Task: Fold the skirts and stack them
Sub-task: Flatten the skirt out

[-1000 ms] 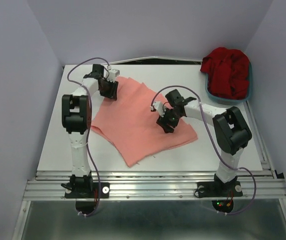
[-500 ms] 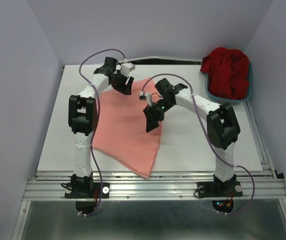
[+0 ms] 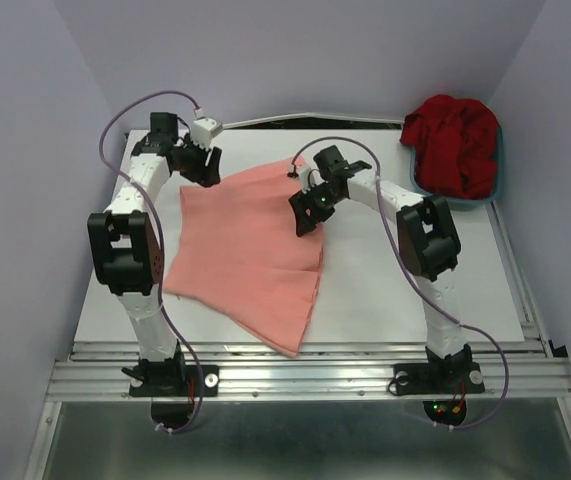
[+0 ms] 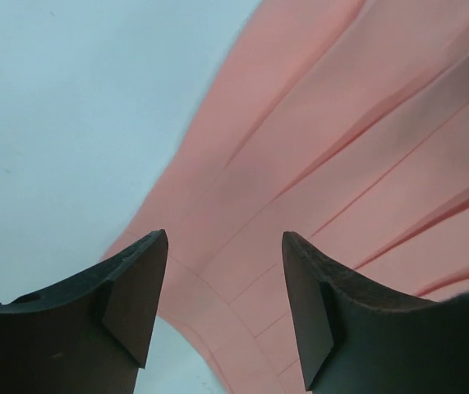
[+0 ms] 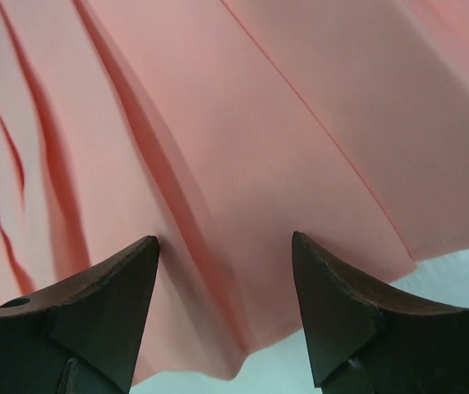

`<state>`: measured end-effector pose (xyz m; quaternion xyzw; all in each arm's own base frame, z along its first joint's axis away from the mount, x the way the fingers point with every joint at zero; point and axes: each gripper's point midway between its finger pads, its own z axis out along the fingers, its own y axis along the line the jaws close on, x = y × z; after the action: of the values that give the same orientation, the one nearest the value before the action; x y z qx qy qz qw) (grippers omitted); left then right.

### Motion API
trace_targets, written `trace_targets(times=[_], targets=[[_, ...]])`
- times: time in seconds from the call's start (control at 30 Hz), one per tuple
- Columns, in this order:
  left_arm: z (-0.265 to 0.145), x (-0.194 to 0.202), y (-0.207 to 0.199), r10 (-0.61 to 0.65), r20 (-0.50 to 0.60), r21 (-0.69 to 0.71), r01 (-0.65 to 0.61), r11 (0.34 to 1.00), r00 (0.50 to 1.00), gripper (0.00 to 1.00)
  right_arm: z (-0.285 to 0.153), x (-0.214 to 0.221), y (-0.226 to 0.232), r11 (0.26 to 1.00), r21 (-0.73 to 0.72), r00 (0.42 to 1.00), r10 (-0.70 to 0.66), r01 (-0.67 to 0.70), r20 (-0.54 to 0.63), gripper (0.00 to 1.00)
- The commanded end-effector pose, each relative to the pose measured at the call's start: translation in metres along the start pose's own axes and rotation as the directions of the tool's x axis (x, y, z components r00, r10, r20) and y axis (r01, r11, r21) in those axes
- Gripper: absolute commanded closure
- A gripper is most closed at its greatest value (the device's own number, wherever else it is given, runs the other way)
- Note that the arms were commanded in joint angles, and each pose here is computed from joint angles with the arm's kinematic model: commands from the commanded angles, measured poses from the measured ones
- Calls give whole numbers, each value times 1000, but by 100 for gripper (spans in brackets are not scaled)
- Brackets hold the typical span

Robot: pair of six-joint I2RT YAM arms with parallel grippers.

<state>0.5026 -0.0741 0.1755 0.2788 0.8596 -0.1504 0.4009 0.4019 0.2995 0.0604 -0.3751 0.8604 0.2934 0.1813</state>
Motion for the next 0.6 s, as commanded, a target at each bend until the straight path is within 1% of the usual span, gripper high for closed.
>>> trace_targets(times=[0.0, 0.03, 0.1, 0.13, 0.17, 0.2, 0.23, 0.27, 0.3, 0.33, 0.37, 0.4, 0.47, 0.5, 0.53, 0.57], targets=[[-2, 59, -24, 50, -132, 46, -44, 998, 990, 35, 14, 11, -9, 995, 87, 999, -42, 44, -22, 30], [-3, 71, -29, 54, -157, 60, -45, 997, 986, 39, 19, 21, -15, 994, 100, 998, -44, 49, -50, 30], [-3, 91, -36, 68, -193, 78, -54, 996, 979, 41, 22, 35, -31, 984, 165, 994, -54, 69, -98, 31], [-4, 112, -42, 81, -227, 93, -62, 994, 970, 44, 25, 45, -36, 980, 179, 990, -66, 89, -128, 31], [-5, 123, -46, 90, -247, 101, -67, 993, 965, 45, 26, 51, -41, 975, 197, 987, -71, 99, -144, 31], [-7, 143, -55, 97, -280, 122, -64, 990, 955, 47, 25, 57, -53, 968, 230, 984, -62, 99, -165, 32], [-8, 155, -62, 108, -301, 142, -68, 988, 947, 50, 23, 61, -60, 966, 244, 985, -45, 86, -168, 32], [-9, 167, -70, 159, -323, 184, -103, 978, 933, 52, 20, 61, -66, 967, 247, 987, -28, 67, -160, 32], [-12, 193, -85, 189, -376, 229, -107, 968, 907, 55, 13, 62, -74, 973, 230, 991, -1, 33, -137, 32], [-11, 201, -105, 257, -390, 278, -153, 948, 884, 57, 9, 61, -74, 977, 209, 991, -7, 35, -130, 32], [-9, 208, -112, 302, -395, 294, -192, 936, 868, 57, 6, 64, -68, 982, 183, 989, -13, 41, -148, 32], [-13, 227, -125, 330, -425, 321, -201, 925, 843, 57, 3, 66, -61, 988, 147, 987, -31, 55, -159, 32], [-9, 233, -149, 394, -412, 379, -238, 894, 822, 57, -10, 71, -41, 994, 75, 981, -61, 76, -182, 32], [-8, 236, -158, 394, -409, 400, -226, 888, 823, 58, -12, 77, -28, 998, 15, 981, -61, 65, -187, 34], [-7, 234, -166, 406, -398, 421, -229, 878, 823, 58, -19, 79, -19, 996, -16, 978, -84, 83, -193, 34], [-6, 231, -172, 403, -382, 438, -221, 871, 832, 58, -25, 92, -9, 997, -52, 970, -71, 60, -232, 35]])
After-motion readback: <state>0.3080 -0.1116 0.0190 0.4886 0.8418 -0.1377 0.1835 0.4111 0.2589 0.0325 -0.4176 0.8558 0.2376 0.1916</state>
